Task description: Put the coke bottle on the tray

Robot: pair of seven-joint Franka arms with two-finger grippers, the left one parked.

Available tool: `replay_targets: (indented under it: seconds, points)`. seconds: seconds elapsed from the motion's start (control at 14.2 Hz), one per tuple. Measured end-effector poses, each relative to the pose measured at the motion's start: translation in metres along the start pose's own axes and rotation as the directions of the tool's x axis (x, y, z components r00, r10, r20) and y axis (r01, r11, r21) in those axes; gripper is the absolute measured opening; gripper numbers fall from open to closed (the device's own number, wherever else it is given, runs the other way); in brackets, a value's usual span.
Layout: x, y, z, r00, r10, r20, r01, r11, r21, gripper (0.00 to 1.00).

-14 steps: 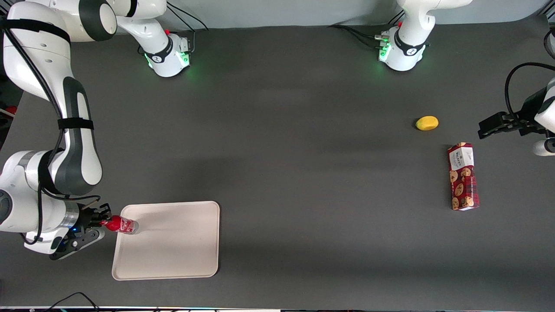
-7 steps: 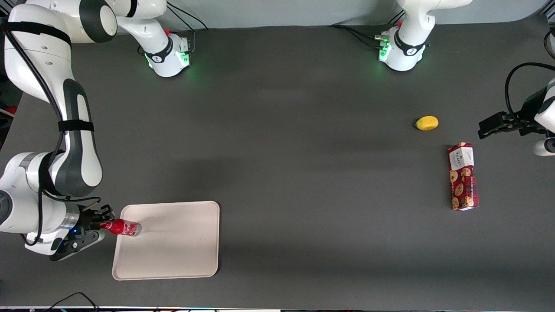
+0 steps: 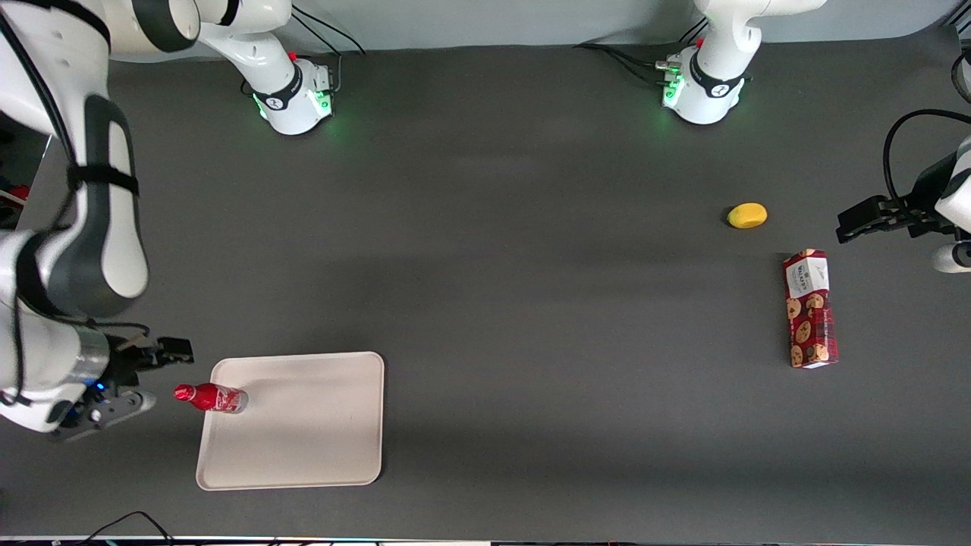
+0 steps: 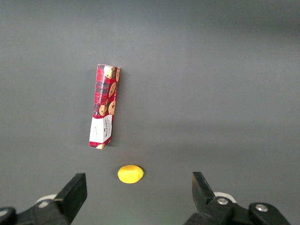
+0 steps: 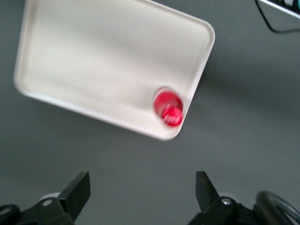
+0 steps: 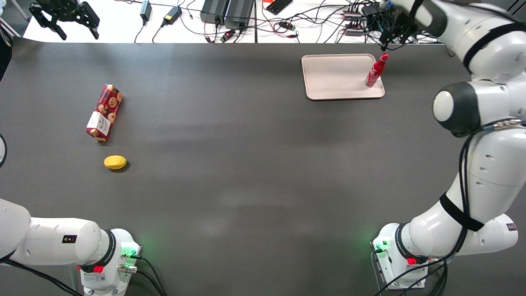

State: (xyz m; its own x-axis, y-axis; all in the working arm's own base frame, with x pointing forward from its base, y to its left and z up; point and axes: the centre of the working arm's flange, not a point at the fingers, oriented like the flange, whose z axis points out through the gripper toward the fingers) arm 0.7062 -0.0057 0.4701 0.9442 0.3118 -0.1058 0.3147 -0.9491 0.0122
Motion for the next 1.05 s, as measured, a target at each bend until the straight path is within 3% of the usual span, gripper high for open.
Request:
replay_targets:
  seconds: [0.21, 0.49, 0.56, 0.84, 1.05]
  points:
    - [-0.054, -0.054, -0.087, 0.990, 0.121, 0.078, -0.125, 0.991, 0.041, 1.00]
    - [-0.129, -0.131, -0.148, 0.969, 0.229, 0.096, -0.233, 0.972, 0.032, 1.00]
    - [-0.147, -0.144, -0.148, 0.966, 0.241, 0.092, -0.244, 0.969, 0.023, 1.00]
    - [-0.208, -0.160, -0.112, 0.961, 0.277, 0.014, -0.278, 0.961, 0.003, 1.00]
    - [-0.229, -0.143, -0.105, 0.937, 0.349, -0.024, -0.349, 0.937, 0.014, 1.00]
